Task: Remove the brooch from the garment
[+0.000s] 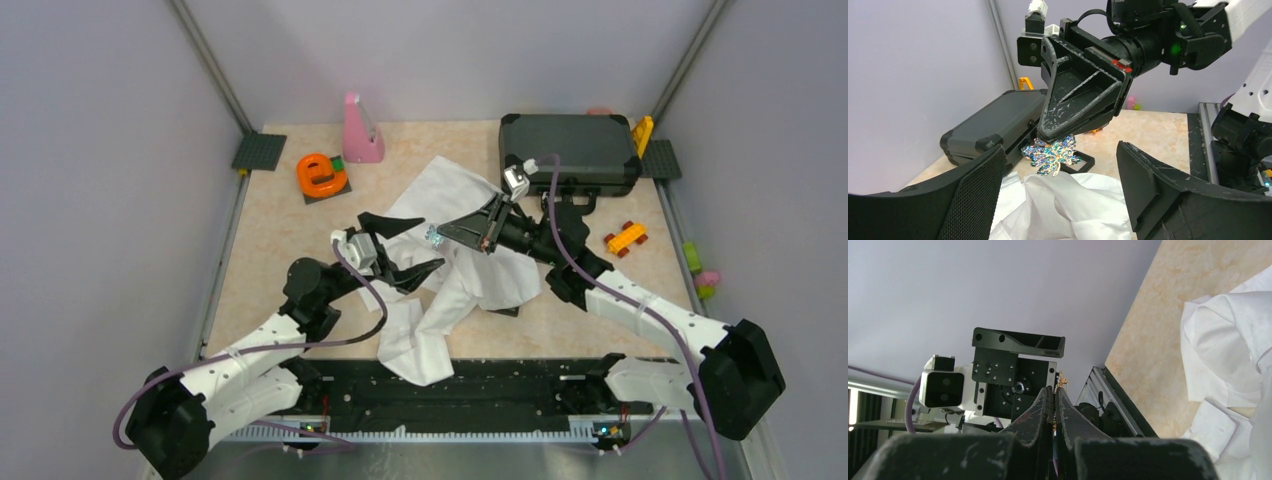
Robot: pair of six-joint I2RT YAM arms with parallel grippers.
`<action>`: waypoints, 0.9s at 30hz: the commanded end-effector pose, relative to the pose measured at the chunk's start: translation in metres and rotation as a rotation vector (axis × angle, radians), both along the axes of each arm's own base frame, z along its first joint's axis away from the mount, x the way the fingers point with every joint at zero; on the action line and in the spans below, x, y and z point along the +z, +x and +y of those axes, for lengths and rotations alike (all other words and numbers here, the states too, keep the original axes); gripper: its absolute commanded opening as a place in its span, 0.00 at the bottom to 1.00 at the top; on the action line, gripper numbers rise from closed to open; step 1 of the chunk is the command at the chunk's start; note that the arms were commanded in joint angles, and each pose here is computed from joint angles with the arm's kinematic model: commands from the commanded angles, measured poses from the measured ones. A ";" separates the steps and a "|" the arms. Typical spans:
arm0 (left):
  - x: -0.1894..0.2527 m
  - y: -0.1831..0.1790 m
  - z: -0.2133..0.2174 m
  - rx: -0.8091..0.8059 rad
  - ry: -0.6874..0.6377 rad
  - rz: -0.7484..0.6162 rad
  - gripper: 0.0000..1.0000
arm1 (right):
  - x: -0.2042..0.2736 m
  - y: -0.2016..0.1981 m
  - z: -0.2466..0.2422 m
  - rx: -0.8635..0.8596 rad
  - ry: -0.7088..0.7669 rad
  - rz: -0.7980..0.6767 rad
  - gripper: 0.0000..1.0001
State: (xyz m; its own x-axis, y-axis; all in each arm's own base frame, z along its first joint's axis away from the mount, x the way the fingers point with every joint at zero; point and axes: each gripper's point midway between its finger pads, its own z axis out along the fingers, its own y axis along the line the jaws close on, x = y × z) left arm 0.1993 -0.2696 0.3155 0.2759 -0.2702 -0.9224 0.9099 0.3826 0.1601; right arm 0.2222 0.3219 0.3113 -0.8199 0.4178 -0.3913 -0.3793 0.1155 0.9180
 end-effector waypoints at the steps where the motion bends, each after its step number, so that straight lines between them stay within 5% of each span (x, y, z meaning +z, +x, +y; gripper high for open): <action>1: 0.023 0.000 0.000 0.010 -0.023 -0.085 0.85 | 0.032 -0.012 -0.001 0.008 0.052 -0.092 0.00; 8: 0.024 0.002 -0.002 0.008 -0.024 -0.084 0.84 | 0.033 -0.018 0.005 0.033 0.056 -0.089 0.00; 17: 0.023 0.002 -0.007 -0.016 -0.009 -0.085 0.58 | 0.033 -0.020 0.011 0.050 0.057 -0.070 0.00; 25: 0.017 0.004 -0.008 -0.008 0.018 -0.097 0.61 | 0.031 -0.018 0.011 0.040 0.060 -0.048 0.00; 27: 0.016 0.004 -0.008 -0.006 0.020 -0.097 0.54 | 0.030 -0.018 0.011 0.039 0.059 -0.039 0.00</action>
